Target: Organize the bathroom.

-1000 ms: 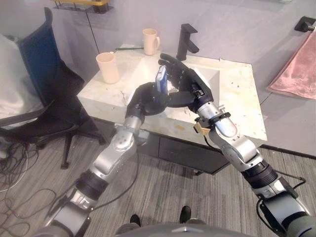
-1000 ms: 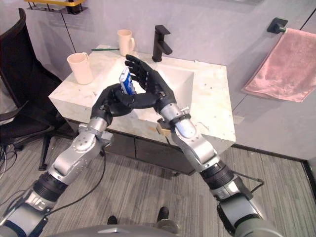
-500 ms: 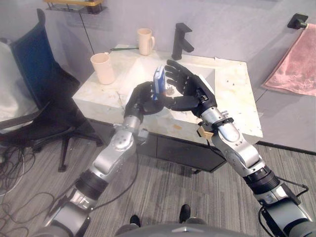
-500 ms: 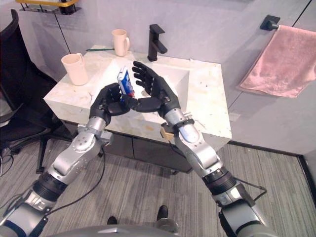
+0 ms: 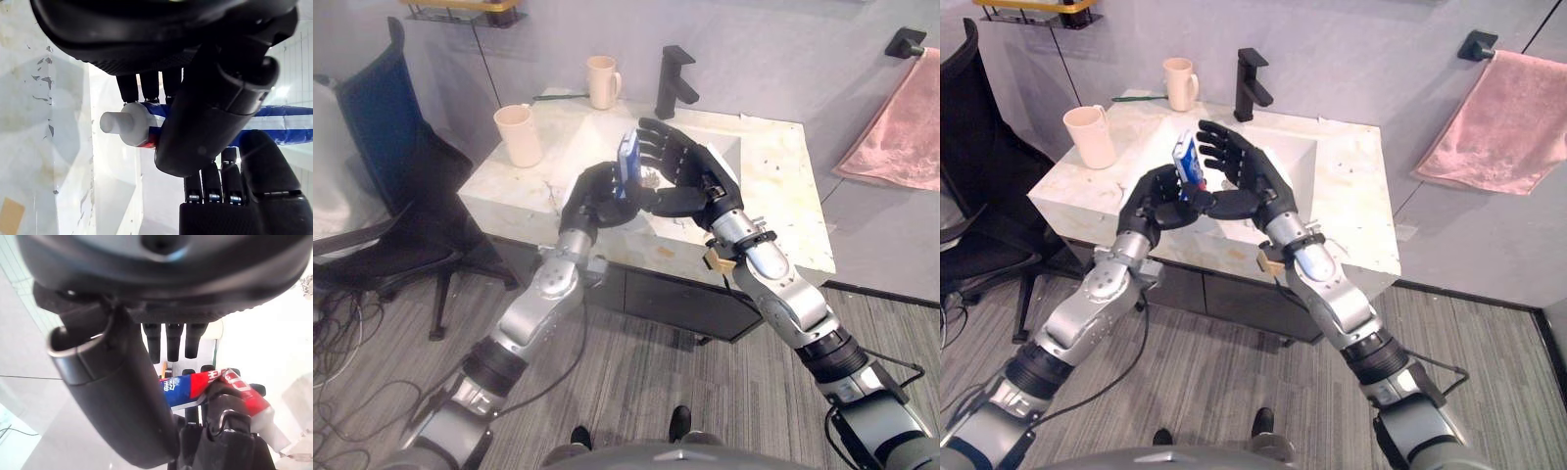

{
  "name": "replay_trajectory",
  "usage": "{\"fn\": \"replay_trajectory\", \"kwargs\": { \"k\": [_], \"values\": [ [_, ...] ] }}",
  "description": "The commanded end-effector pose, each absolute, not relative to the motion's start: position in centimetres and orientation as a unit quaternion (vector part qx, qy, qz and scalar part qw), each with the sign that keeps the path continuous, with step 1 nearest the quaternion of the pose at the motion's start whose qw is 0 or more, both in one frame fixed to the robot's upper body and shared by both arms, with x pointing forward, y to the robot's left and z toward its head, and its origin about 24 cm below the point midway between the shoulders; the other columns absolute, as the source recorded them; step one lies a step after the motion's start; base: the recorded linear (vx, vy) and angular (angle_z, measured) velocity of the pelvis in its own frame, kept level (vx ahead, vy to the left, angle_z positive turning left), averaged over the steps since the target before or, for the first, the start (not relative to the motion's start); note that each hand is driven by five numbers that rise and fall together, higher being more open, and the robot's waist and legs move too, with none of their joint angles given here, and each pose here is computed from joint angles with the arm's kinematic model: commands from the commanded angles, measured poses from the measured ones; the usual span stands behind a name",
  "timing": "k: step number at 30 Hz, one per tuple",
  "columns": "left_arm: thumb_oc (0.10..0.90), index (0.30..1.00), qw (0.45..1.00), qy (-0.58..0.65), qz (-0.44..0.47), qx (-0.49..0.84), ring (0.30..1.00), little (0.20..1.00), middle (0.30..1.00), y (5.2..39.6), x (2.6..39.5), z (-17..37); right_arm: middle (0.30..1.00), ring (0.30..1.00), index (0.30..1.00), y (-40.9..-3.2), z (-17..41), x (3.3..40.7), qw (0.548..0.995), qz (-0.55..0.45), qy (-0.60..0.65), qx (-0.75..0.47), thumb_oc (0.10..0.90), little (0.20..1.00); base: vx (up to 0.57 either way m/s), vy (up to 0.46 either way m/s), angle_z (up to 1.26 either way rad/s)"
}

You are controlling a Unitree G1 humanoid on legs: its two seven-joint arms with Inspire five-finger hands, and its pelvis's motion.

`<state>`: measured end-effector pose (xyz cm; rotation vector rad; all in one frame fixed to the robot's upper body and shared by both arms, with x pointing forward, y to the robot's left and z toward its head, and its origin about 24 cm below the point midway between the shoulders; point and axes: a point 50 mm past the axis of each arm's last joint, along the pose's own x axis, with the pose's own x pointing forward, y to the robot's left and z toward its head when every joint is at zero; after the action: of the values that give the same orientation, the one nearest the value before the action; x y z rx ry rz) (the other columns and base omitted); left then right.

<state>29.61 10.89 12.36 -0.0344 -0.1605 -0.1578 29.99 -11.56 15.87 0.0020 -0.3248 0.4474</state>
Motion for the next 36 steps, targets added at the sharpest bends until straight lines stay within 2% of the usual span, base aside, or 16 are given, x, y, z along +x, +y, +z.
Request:
{"fn": "replay_trajectory", "kwargs": {
  "k": [1, 2, 4, 5, 7, 8, 9, 15, 17, 18, 19, 20, 33, 34, 35, 36],
  "values": [
    [0.400, 0.300, 0.973, -0.209, -0.092, -0.019, 0.300, 0.300, 0.300, 10.0, 30.3, 17.5, 0.700, 0.700, 0.700, -11.3, 24.1, 28.8, 0.907, 0.232, -0.350, 0.027, 0.667, 0.700, 0.00, 0.000, 0.00],
    [0.400, 0.300, 0.973, -0.209, -0.092, -0.018, 0.300, 0.300, 0.300, 9.9, 30.3, 17.5, 0.742, 0.742, 0.742, -11.3, 24.1, 28.7, 0.907, 0.232, -0.350, 0.027, 0.695, 0.742, 0.00, 0.000, 0.00],
    [0.400, 0.300, 0.974, -0.208, -0.092, -0.018, 0.300, 0.300, 0.300, 9.9, 30.2, 17.5, 0.625, 0.625, 0.625, -11.3, 24.2, 28.7, 0.907, 0.232, -0.351, 0.028, 0.616, 0.625, 0.00, 0.000, 0.00],
    [0.400, 0.300, 0.974, -0.207, -0.092, -0.017, 0.300, 0.300, 0.300, 9.9, 30.3, 17.4, 0.512, 0.512, 0.512, -11.3, 24.2, 28.7, 0.906, 0.232, -0.353, 0.028, 0.541, 0.512, 0.00, 0.000, 0.00],
    [0.400, 0.300, 0.974, -0.206, -0.092, -0.017, 0.300, 0.300, 0.300, 9.8, 30.3, 17.4, 0.479, 0.479, 0.479, -11.3, 24.3, 28.7, 0.906, 0.232, -0.353, 0.028, 0.519, 0.479, 0.00, 0.000, 0.00],
    [0.400, 0.300, 0.974, -0.205, -0.091, -0.016, 0.300, 0.300, 0.300, 9.8, 30.3, 17.4, 0.378, 0.378, 0.378, -11.2, 24.3, 28.7, 0.906, 0.230, -0.355, 0.027, 0.452, 0.378, 0.00, 0.000, 0.00],
    [0.400, 0.300, 0.974, -0.205, -0.090, -0.015, 0.300, 0.300, 0.300, 9.8, 30.4, 17.4, 0.319, 0.319, 0.319, -11.2, 24.4, 28.8, 0.906, 0.230, -0.355, 0.026, 0.413, 0.319, 0.00, 0.000, 0.00],
    [0.400, 0.300, 0.975, -0.202, -0.089, -0.013, 0.300, 0.300, 0.300, 9.8, 30.5, 17.3, 0.345, 0.345, 0.345, -11.3, 24.5, 28.8, 0.906, 0.226, -0.358, 0.026, 0.430, 0.345, 0.00, 0.000, 0.00],
    [0.400, 0.300, 0.976, -0.199, -0.088, -0.011, 0.300, 0.300, 0.300, 9.8, 30.6, 17.1, 0.514, 0.514, 0.514, -11.4, 24.6, 28.7, 0.904, 0.227, -0.362, 0.027, 0.543, 0.514, 0.00, 0.000, 0.00],
    [0.400, 0.300, 0.976, -0.198, -0.087, -0.010, 0.300, 0.300, 0.300, 9.8, 30.6, 17.1, 0.488, 0.488, 0.488, -11.4, 24.7, 28.7, 0.903, 0.227, -0.365, 0.025, 0.525, 0.488, 0.00, 0.000, 0.00],
    [0.400, 0.300, 0.976, -0.198, -0.087, -0.010, 0.300, 0.300, 0.300, 9.8, 30.6, 17.0, 0.331, 0.331, 0.331, -11.4, 24.8, 28.7, 0.902, 0.226, -0.366, 0.024, 0.420, 0.331, 0.00, 0.000, 0.00],
    [0.400, 0.300, 0.976, -0.197, -0.087, -0.010, 0.300, 0.300, 0.300, 9.8, 30.6, 17.0, 0.300, 0.300, 0.300, -11.4, 24.8, 28.7, 0.902, 0.225, -0.367, 0.024, 0.400, 0.300, 0.00, 0.000, 0.00],
    [0.400, 0.300, 0.979, -0.190, -0.078, 0.000, 0.300, 0.300, 0.300, 9.9, 31.0, 16.6, 0.300, 0.300, 0.300, -11.8, 25.7, 28.8, 0.898, 0.210, -0.386, 0.016, 0.400, 0.300, 0.00, 0.000, 0.00],
    [0.574, 0.561, 0.979, -0.190, -0.071, 0.000, 0.561, 0.561, 0.561, 10.0, 31.0, 16.5, 0.300, 0.300, 0.300, -12.0, 25.9, 28.8, 0.896, 0.206, -0.392, 0.008, 0.400, 0.300, 0.00, 0.000, 0.00],
    [0.634, 0.651, 0.979, -0.190, -0.070, 0.000, 0.651, 0.651, 0.651, 10.0, 31.1, 16.5, 0.300, 0.300, 0.300, -12.0, 25.9, 28.8, 0.896, 0.205, -0.393, 0.006, 0.400, 0.300, 0.00, 0.000, 0.00],
    [0.800, 0.900, 0.979, -0.190, -0.068, 0.001, 0.900, 0.900, 0.900, 10.1, 31.1, 16.5, 0.300, 0.300, 0.300, -12.0, 26.0, 28.8, 0.896, 0.204, -0.395, 0.005, 0.400, 0.300, 0.00, 0.000, 0.00]
  ]
}}
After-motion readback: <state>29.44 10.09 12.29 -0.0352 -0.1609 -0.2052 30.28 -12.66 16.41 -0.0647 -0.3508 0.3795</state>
